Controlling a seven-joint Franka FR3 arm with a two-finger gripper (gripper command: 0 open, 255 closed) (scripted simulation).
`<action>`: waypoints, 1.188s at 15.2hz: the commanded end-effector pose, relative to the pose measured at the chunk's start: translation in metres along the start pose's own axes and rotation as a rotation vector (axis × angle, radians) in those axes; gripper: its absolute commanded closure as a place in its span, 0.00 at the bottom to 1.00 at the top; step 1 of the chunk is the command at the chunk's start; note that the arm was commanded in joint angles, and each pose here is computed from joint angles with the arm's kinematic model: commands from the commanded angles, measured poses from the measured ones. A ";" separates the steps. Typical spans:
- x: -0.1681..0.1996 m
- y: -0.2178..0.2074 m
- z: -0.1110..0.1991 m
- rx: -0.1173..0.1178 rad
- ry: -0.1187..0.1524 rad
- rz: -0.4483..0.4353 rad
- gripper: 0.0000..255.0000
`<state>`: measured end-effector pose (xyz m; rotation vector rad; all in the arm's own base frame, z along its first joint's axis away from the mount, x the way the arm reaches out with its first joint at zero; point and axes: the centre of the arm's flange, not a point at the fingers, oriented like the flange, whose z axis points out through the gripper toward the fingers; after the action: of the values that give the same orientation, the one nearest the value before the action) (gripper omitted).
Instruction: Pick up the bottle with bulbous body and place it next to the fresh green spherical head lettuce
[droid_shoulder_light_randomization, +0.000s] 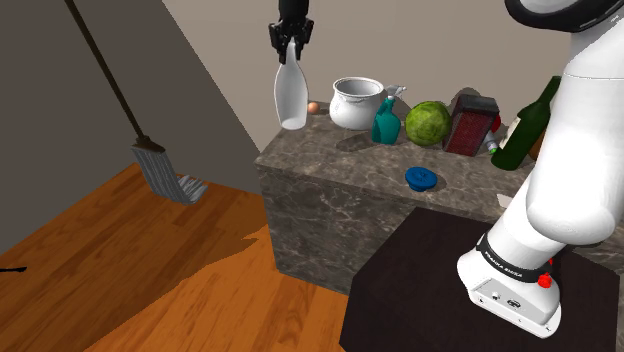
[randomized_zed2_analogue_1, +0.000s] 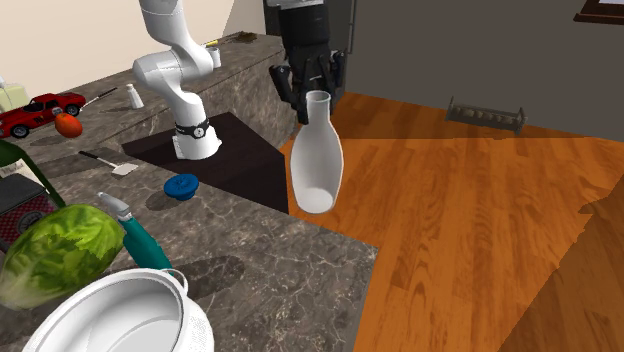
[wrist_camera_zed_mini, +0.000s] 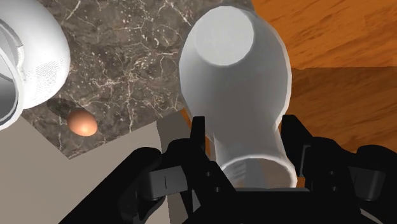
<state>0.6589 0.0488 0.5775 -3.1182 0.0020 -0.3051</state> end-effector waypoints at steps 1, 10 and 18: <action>0.002 0.000 -0.010 0.000 0.000 0.000 1.00; 0.012 0.000 -0.057 0.000 0.000 0.000 1.00; -0.006 0.029 -0.093 0.000 0.000 0.000 1.00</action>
<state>0.6407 0.0275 0.6625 -3.1180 0.0027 -0.3047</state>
